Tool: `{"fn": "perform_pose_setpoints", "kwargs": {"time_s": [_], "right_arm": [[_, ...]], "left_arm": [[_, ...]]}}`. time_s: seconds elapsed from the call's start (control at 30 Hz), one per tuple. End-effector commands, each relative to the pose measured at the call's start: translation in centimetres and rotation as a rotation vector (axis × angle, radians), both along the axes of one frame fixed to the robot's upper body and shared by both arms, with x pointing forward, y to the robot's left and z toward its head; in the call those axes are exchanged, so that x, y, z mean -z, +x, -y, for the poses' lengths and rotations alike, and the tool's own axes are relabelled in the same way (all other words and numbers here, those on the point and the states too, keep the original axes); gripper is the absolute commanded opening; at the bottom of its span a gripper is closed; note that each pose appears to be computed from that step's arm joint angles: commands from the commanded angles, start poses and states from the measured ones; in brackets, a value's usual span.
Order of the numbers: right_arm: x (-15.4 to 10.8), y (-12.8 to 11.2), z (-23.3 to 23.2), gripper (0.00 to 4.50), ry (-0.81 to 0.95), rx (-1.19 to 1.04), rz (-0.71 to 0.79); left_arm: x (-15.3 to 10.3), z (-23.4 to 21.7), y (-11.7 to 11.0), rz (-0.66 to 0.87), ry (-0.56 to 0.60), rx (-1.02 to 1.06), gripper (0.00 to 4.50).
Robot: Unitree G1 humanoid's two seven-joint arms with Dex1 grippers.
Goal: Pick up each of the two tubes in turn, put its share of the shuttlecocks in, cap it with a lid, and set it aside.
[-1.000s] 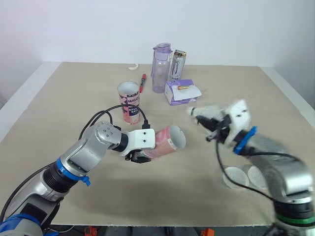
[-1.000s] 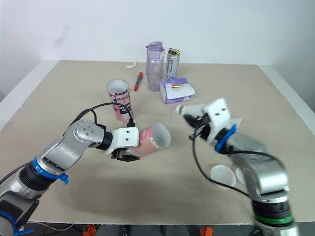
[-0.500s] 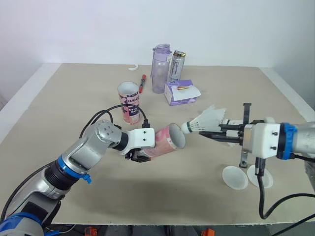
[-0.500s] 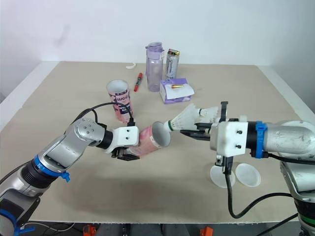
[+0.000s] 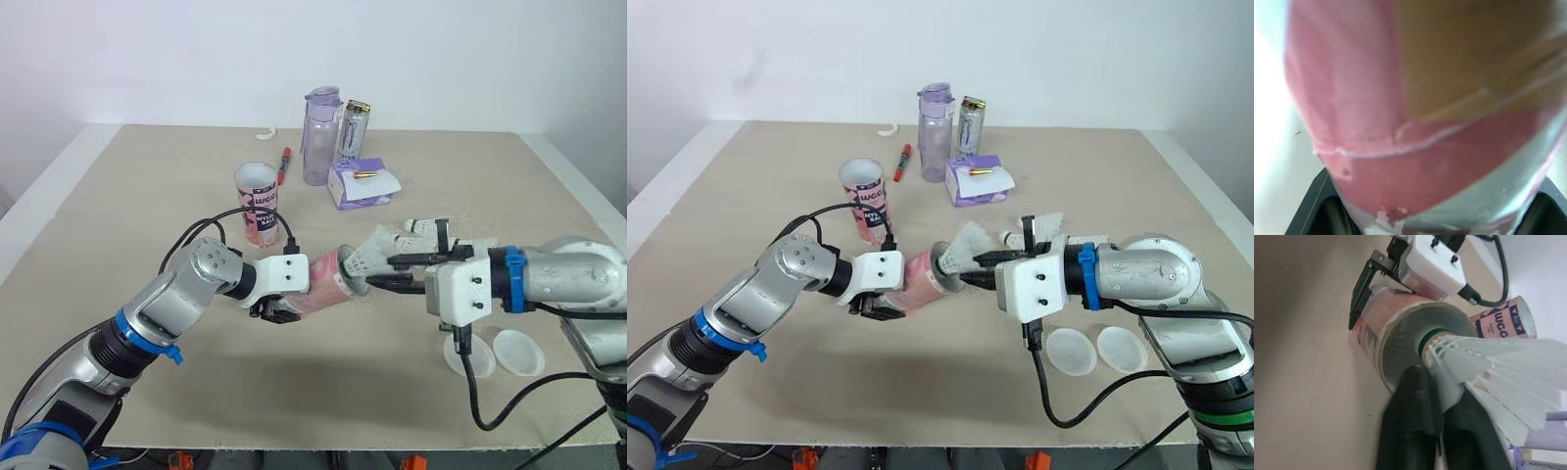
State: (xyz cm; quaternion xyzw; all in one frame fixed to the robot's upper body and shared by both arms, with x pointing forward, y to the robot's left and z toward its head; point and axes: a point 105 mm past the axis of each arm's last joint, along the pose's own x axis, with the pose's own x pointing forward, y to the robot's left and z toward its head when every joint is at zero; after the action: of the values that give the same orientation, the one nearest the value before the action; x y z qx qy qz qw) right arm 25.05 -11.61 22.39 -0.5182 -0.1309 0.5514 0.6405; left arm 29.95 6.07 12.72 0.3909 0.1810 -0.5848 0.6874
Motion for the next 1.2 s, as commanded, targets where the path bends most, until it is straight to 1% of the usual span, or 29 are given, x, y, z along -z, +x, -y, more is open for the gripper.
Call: {"fn": "perform_pose_setpoints", "kwargs": {"time_s": [0.03,0.07,0.1,0.13,0.17,0.2,0.27,0.37,0.47,0.57,0.6,0.67,0.9,1.2], "right_arm": [[-1.1,-0.7,-0.2,2.30,0.008,-0.031,0.015],[-1.2,-0.8,-0.2,2.68,0.021,-0.033,0.008],[-1.4,-1.0,-0.1,3.18,0.041,-0.033,0.000],[-1.7,-1.1,0.0,3.52,0.086,-0.024,-0.023],[-1.9,-1.2,0.1,4.02,0.117,-0.017,-0.041],[-2.7,-0.9,0.8,4.49,0.243,0.042,-0.091],[-3.6,0.0,2.8,4.49,0.451,0.177,-0.172],[-3.0,1.3,7.2,4.49,0.648,0.412,-0.260],[-1.3,2.2,11.1,4.49,0.759,0.629,-0.305],[1.5,2.8,14.6,4.49,0.839,0.850,-0.339],[2.2,2.8,15.3,4.49,0.855,0.889,-0.343],[3.3,2.8,16.0,4.49,0.884,0.934,-0.386],[7.5,2.2,16.9,4.49,0.859,0.990,-0.517],[9.3,3.4,16.8,4.49,0.919,0.996,-0.605]], "left_arm": [[0.9,-0.8,0.2,-0.018,0.028,-0.047,2.80],[0.9,-0.8,0.2,-0.018,0.029,-0.047,2.80],[0.9,-0.8,0.2,-0.019,0.029,-0.047,2.80],[1.0,-0.8,0.2,-0.019,0.030,-0.047,2.80],[1.0,-0.8,0.2,-0.020,0.030,-0.046,2.80],[1.0,-0.8,0.2,-0.020,0.031,-0.044,2.80],[1.0,-0.8,0.3,-0.020,0.033,-0.042,2.80],[1.1,-0.8,0.3,-0.019,0.037,-0.038,2.80],[1.1,-0.6,0.3,-0.019,0.036,-0.034,2.80],[1.1,-0.4,0.3,-0.020,0.032,-0.029,2.80],[1.1,-0.4,0.2,-0.020,0.031,-0.028,2.80],[1.1,-0.4,0.2,-0.020,0.031,-0.027,2.80],[1.3,-0.6,0.1,-0.022,0.034,-0.034,2.80],[1.3,-0.5,0.0,-0.023,0.031,-0.037,2.80]]}}
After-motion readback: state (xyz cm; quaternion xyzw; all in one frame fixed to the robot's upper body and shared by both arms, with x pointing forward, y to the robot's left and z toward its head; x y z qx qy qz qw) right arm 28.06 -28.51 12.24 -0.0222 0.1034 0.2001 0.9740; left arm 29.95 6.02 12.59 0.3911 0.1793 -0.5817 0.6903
